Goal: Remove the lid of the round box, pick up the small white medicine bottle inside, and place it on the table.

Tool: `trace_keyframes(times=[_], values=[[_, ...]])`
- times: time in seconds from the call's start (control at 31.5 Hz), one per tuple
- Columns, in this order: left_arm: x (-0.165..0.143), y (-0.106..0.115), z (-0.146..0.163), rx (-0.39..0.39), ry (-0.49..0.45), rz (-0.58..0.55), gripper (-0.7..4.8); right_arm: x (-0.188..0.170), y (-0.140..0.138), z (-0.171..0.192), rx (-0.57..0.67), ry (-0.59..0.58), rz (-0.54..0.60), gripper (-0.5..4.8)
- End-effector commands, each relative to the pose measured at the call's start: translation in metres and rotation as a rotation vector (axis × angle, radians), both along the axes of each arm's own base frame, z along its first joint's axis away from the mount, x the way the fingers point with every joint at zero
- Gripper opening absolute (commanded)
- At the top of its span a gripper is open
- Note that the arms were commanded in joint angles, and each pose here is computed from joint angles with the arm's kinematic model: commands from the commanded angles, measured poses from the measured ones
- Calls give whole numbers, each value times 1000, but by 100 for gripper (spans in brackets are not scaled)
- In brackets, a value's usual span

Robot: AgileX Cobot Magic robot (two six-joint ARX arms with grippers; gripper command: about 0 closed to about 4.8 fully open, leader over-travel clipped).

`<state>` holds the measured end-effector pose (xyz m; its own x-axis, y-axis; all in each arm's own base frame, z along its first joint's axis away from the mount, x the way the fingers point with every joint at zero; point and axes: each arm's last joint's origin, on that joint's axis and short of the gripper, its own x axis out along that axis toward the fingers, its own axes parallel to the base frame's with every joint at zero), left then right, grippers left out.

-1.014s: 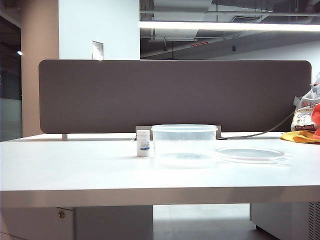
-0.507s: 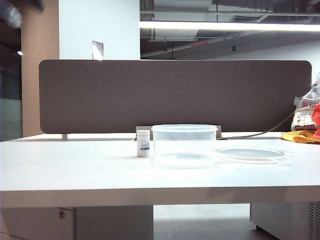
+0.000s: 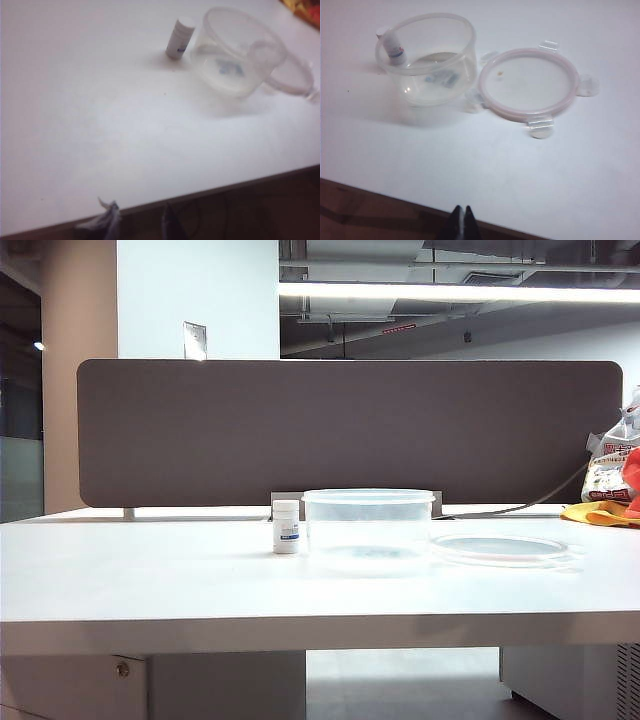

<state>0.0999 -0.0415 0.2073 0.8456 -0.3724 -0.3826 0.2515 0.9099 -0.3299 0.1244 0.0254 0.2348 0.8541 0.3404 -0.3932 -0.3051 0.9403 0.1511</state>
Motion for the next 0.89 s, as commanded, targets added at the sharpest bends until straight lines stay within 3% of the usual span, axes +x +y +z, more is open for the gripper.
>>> trace_keyframes(times=[0.03,0.25,0.29,0.35,0.41,0.54,0.63,0.73,0.89], values=[[0,0,2,-24,-8,6,115,0,0,2,10,-12,4,-1],[0,0,2,-21,-9,6,115,0,0,3,10,-13,4,-1],[0,0,2,0,-19,1,115,0,0,3,10,-13,3,-1],[1,4,4,163,-102,41,115,0,0,2,10,-12,4,-1],[2,11,3,224,-152,133,115,0,0,3,10,-13,4,-1],[4,26,-12,210,-272,316,115,0,0,3,7,-13,-3,-1],[4,36,-30,179,-357,369,115,0,0,3,10,-13,4,-1],[4,41,-44,190,-404,341,115,0,0,3,3,-14,-13,-1],[-1,45,-45,291,-427,312,115,0,0,2,5,-13,-6,-1]])
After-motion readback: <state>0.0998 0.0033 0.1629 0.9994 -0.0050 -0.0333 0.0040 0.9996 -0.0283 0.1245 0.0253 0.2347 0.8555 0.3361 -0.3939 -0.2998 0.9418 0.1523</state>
